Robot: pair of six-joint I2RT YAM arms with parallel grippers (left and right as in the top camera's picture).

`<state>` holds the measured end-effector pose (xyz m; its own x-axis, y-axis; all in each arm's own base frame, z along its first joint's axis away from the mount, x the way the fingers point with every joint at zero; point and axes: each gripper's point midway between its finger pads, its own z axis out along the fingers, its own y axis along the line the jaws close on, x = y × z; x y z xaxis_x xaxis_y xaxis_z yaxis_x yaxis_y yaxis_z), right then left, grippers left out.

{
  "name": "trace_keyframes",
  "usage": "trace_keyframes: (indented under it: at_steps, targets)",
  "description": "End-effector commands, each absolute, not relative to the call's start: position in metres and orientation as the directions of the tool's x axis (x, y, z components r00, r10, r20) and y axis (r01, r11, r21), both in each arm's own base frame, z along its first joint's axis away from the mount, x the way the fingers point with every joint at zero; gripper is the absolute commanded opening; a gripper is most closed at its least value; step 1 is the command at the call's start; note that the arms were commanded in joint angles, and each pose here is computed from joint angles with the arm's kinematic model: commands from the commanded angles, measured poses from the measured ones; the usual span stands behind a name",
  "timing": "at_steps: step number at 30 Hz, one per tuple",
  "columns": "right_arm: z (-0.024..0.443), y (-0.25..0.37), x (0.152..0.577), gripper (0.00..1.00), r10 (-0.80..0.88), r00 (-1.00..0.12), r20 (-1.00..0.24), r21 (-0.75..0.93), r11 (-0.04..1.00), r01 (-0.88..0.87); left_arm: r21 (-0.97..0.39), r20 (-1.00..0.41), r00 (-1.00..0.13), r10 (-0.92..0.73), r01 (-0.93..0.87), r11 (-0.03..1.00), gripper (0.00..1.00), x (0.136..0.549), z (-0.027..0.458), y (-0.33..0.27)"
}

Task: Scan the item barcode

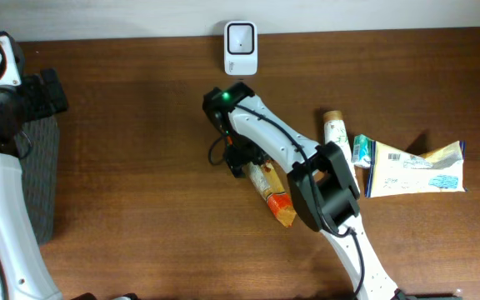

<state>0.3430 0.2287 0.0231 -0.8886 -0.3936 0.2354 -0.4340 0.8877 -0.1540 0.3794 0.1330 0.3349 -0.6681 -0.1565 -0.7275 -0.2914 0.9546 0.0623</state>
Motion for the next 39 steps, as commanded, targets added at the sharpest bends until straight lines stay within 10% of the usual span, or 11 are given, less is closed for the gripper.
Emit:
trace_keyframes:
  at_steps: [1, 17, 26, 32, 39]
  targets:
    - [0.015, 0.227, 0.339, 0.78, -0.386, -0.888, 0.250, -0.156, 0.889, -0.431, 0.078, -0.738, -0.661, -0.137, -0.285, 0.955, 0.99, 0.379, 0.342, 0.134]
    - [0.021, 0.232, 0.357, 0.06, -0.397, -0.894, 0.208, -0.009, 0.913, -0.408, 0.078, -0.738, -0.661, -0.137, -0.285, 0.955, 0.99, 0.379, 0.342, 0.134]
    - [0.049, 0.258, 0.353, 0.04, -0.484, -0.857, 0.177, 0.335, 0.848, -0.410, 0.078, -0.738, -0.661, -0.137, -0.285, 0.955, 0.99, 0.379, 0.342, 0.134]
    - [0.134, 0.277, 0.353, 0.04, -0.556, -0.831, -0.022, 0.757, 0.533, -0.377, 0.078, -0.738, -0.661, -0.137, -0.285, 0.955, 0.99, 0.379, 0.342, 0.134]
    - [0.217, 0.261, 0.379, 0.04, -0.400, -0.889, -0.223, 0.877, 0.316, -0.363, 0.078, -0.738, -0.661, -0.137, -0.285, 0.955, 0.99, 0.379, 0.342, 0.134]
